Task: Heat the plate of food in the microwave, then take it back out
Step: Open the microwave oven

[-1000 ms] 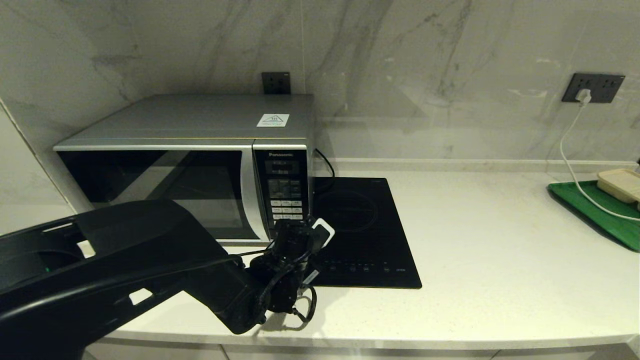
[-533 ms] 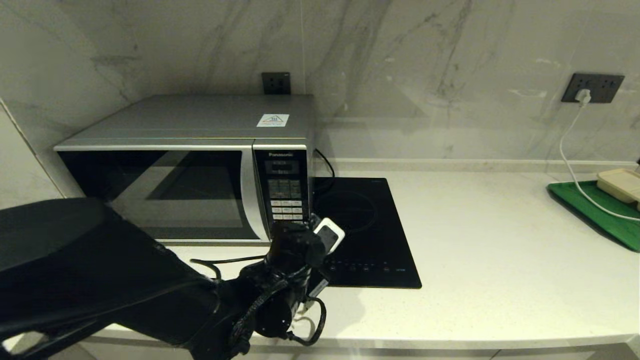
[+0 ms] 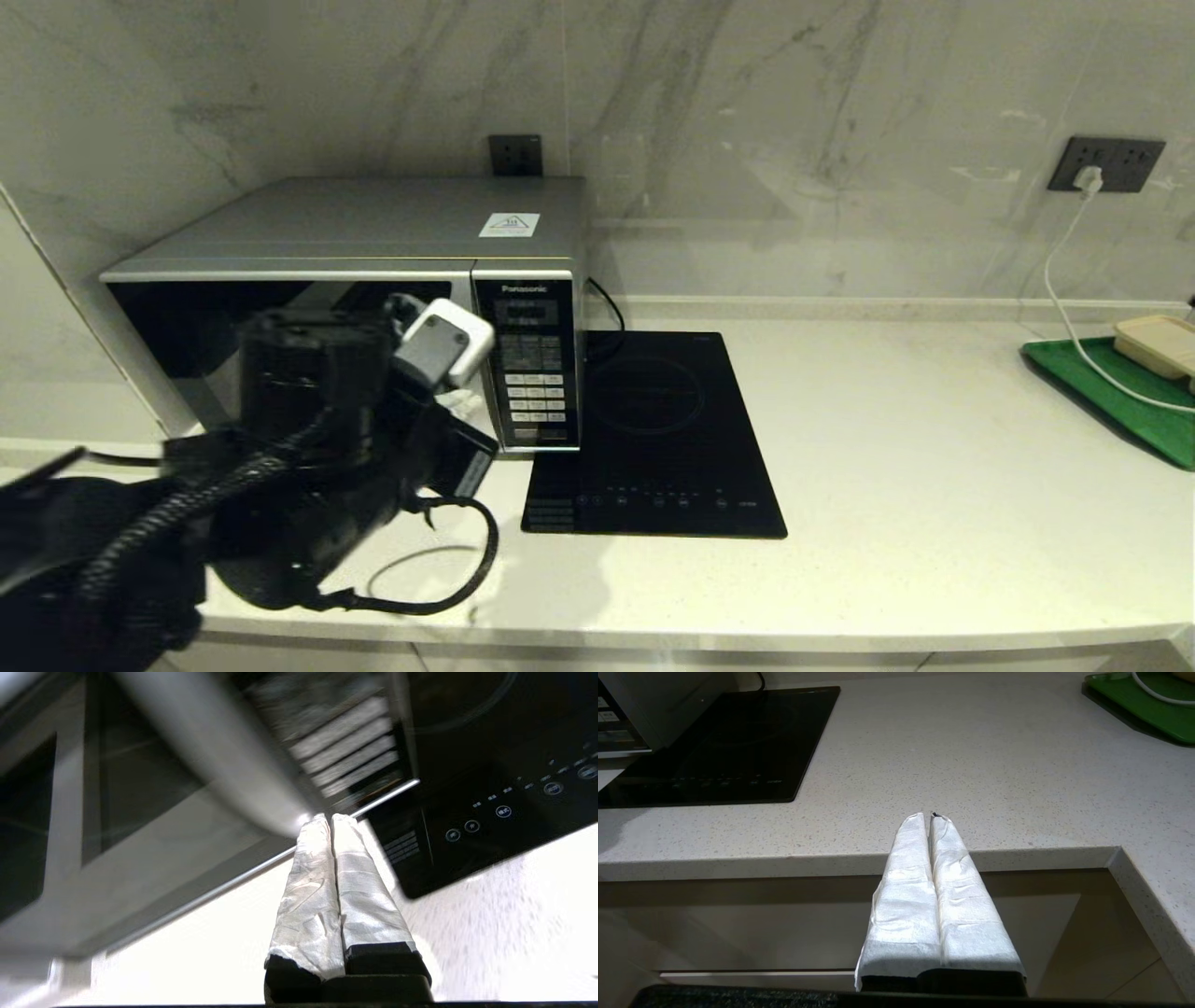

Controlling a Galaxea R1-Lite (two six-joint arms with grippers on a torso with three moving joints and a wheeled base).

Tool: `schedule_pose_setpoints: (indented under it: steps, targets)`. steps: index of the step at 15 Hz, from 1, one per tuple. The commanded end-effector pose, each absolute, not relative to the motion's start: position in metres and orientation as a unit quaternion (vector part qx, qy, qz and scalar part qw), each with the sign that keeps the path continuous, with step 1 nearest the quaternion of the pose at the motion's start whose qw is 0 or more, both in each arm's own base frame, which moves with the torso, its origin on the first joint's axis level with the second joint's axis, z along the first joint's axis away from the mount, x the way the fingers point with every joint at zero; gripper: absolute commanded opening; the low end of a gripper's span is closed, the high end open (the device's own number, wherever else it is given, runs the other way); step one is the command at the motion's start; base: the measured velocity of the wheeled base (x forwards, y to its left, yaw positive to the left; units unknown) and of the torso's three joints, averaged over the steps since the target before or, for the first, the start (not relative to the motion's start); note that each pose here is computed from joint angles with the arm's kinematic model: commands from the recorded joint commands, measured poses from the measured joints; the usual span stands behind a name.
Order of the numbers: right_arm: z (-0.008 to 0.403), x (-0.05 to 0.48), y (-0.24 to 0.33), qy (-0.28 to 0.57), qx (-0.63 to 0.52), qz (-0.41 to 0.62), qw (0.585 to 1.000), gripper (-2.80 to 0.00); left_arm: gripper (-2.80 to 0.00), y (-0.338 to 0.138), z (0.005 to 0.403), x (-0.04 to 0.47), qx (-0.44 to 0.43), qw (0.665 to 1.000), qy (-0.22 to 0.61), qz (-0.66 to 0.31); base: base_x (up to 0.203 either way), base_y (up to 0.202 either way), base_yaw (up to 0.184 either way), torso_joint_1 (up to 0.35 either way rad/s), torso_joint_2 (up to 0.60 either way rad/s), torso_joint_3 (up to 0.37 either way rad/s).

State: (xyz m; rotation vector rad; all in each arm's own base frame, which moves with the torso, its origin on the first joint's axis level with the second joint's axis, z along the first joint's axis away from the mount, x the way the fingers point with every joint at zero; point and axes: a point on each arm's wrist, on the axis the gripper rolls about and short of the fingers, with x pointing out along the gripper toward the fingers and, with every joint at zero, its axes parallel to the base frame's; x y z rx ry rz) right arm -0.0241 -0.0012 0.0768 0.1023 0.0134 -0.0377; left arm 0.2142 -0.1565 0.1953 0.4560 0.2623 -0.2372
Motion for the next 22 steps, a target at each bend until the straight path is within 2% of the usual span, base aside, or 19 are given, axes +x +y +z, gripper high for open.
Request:
schedule_pose_setpoints:
  steps: [1, 3, 5, 9, 12, 16, 19, 20, 22]
  targets:
    - [0.077, -0.024, -0.001, 0.007, 0.051, -0.019, 0.998, -2.8, -2.8, -0.107, 0.24, 0.179, 0.161, 0.974, 0.094, -0.131, 0.0, 0.0, 0.0, 0.0, 0.0, 0.0]
    - [0.077, -0.024, -0.001, 0.007, 0.051, -0.019, 0.998, -2.8, -2.8, -0.085, 0.264, 0.156, 0.07, 0.982, 0.085, -0.153, 0.0, 0.0, 0.0, 0.0, 0.0, 0.0]
    - [0.077, -0.024, -0.001, 0.007, 0.051, -0.019, 0.998, -2.8, -2.8, -0.069, 0.283, 0.13, 0.027, 0.986, 0.05, -0.155, 0.0, 0.0, 0.0, 0.0, 0.0, 0.0]
    - [0.077, -0.024, -0.001, 0.007, 0.051, -0.019, 0.998, -2.8, -2.8, -0.021, 0.291, 0.055, 0.077, 0.992, 0.06, -0.079, 0.0, 0.0, 0.0, 0.0, 0.0, 0.0]
    - [0.077, -0.024, -0.001, 0.007, 0.052, -0.019, 0.998, -2.8, -2.8, 0.0, 0.297, 0.026, 0.081, 0.995, 0.049, 0.027, 0.0, 0.0, 0.0, 0.0, 0.0, 0.0]
    - [0.077, -0.024, -0.001, 0.007, 0.051, -0.019, 0.998, -2.8, -2.8, 0.012, 0.276, -0.029, 0.079, 0.989, 0.045, 0.116, 0.0, 0.0, 0.0, 0.0, 0.0, 0.0]
    - [0.077, -0.024, -0.001, 0.007, 0.051, -0.019, 0.998, -2.8, -2.8, -0.003, 0.247, -0.063, 0.084, 0.99, 0.021, 0.107, 0.0, 0.0, 0.0, 0.0, 0.0, 0.0]
    - [0.077, -0.024, -0.001, 0.007, 0.051, -0.019, 0.998, -2.8, -2.8, -0.01, 0.235, -0.066, 0.071, 0.995, 0.021, 0.073, 0.0, 0.0, 0.0, 0.0, 0.0, 0.0]
    - [0.077, -0.024, -0.001, 0.007, 0.051, -0.019, 0.998, -2.8, -2.8, -0.013, 0.229, -0.067, -0.012, 0.999, 0.019, 0.049, 0.0, 0.0, 0.0, 0.0, 0.0, 0.0]
